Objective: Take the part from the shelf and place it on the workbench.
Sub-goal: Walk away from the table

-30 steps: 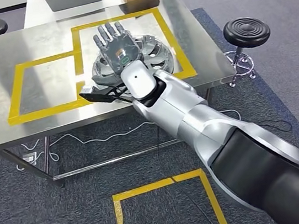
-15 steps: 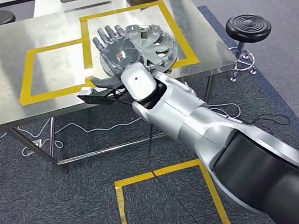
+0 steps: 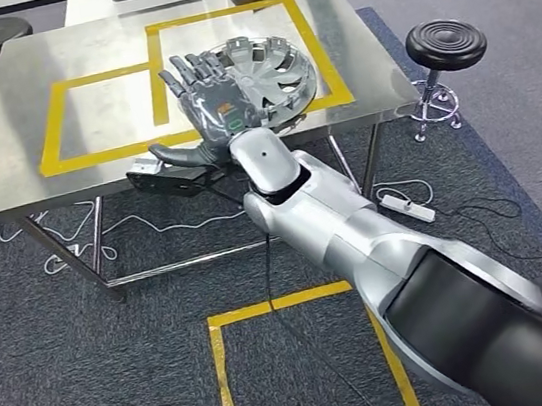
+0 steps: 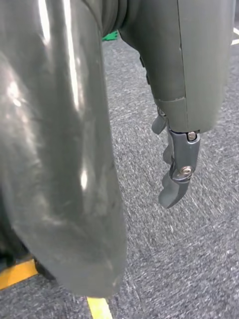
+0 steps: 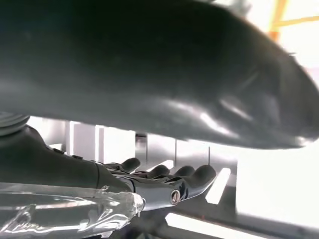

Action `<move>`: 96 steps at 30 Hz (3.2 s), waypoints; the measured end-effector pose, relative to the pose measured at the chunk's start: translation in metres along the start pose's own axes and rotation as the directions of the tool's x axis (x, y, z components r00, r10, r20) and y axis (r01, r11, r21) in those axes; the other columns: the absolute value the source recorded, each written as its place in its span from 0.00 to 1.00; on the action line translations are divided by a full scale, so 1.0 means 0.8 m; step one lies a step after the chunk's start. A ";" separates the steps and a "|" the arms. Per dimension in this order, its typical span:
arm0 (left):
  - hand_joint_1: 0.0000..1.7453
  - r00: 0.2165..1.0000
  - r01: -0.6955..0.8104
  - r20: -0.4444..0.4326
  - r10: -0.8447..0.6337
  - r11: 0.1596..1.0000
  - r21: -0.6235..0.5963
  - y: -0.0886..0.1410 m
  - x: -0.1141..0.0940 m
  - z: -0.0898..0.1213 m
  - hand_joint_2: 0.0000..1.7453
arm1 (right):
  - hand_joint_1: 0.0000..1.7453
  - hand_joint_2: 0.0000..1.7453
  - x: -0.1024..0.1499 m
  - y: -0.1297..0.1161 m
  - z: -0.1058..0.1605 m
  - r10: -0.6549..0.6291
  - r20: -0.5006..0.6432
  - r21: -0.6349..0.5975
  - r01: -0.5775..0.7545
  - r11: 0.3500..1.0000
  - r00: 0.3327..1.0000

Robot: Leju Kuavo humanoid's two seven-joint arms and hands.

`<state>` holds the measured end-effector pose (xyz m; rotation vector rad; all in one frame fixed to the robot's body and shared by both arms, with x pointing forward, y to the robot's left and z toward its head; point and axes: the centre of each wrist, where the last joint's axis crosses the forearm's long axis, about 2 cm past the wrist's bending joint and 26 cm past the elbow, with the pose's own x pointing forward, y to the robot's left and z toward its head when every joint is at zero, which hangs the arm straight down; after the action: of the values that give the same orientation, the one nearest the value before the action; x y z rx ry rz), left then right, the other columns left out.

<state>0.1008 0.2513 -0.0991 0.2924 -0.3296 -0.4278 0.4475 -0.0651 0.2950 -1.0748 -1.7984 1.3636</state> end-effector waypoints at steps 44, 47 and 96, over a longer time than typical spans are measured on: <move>0.00 0.999 -0.042 0.022 0.042 0.999 0.022 -0.009 -0.048 0.006 0.00 | 0.00 0.00 0.002 0.343 0.649 0.156 -0.814 -0.504 0.815 0.286 -0.559; 0.00 0.999 -0.037 0.022 0.036 0.999 0.030 -0.008 -0.049 0.006 0.00 | 0.00 0.00 0.005 0.343 0.648 0.158 -0.821 -0.494 0.822 0.285 -0.548; 0.00 1.000 -0.006 0.015 0.006 1.000 0.006 -0.021 -0.041 0.010 0.00 | 0.00 0.00 0.013 0.343 0.647 0.190 -0.848 -0.436 0.855 0.280 -0.494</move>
<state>0.0637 0.2498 -0.1057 0.2941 -0.3461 -0.4233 0.0642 -0.2529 -0.1068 -0.1485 -0.0357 -0.0335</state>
